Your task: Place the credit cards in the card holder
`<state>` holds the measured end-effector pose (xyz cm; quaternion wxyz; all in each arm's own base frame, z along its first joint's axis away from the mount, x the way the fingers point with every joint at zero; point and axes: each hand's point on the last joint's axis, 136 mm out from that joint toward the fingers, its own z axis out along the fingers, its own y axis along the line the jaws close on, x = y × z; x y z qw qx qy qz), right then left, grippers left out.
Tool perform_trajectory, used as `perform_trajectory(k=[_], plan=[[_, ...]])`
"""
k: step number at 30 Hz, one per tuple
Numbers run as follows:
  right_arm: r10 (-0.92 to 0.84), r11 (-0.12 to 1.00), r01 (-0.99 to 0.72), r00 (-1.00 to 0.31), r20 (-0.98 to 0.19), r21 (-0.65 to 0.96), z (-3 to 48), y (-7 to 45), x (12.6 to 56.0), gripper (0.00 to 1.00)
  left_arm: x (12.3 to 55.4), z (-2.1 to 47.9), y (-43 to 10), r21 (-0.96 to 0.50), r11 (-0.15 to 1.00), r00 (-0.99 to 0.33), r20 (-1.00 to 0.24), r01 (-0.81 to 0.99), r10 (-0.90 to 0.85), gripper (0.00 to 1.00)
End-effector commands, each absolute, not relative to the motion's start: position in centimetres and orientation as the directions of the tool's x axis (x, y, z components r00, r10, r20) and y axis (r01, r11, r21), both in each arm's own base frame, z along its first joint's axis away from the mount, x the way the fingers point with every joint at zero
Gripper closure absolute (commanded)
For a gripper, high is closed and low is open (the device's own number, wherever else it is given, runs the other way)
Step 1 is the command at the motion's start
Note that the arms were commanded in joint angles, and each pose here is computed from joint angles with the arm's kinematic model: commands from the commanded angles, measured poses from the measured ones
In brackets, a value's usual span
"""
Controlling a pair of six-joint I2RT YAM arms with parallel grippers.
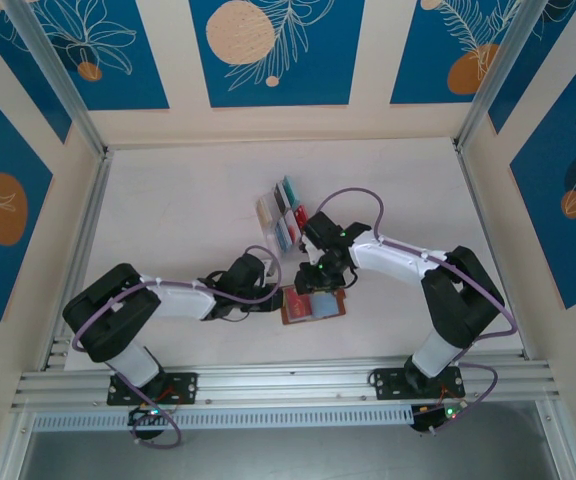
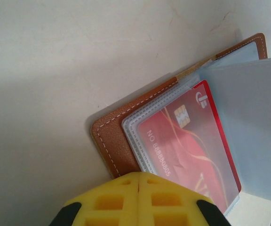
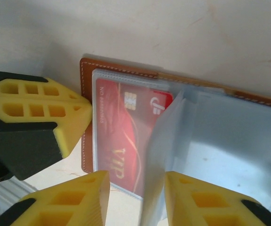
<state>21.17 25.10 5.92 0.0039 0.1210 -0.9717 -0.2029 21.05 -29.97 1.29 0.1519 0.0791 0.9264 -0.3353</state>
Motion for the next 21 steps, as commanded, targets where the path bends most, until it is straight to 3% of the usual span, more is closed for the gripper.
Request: perform_trajectory(k=[1,14,21], plan=[[-0.234,0.857,-0.213,-0.972,-0.013,0.469,6.7,25.7,19.9,0.61,15.8,-5.1,-25.2,-0.462,0.876,-0.99,-0.095,0.137,0.105,0.98],[-0.178,0.769,-0.137,-0.984,0.003,0.624,8.3,25.5,19.5,0.61,15.7,-5.4,-25.3,-0.48,0.869,-0.992,-0.085,0.122,0.093,0.98],[-0.156,0.77,-0.117,-0.988,0.008,0.627,8.2,24.8,19.7,0.62,15.7,-5.4,-25.3,-0.483,0.867,-0.992,-0.083,0.119,0.09,0.98]])
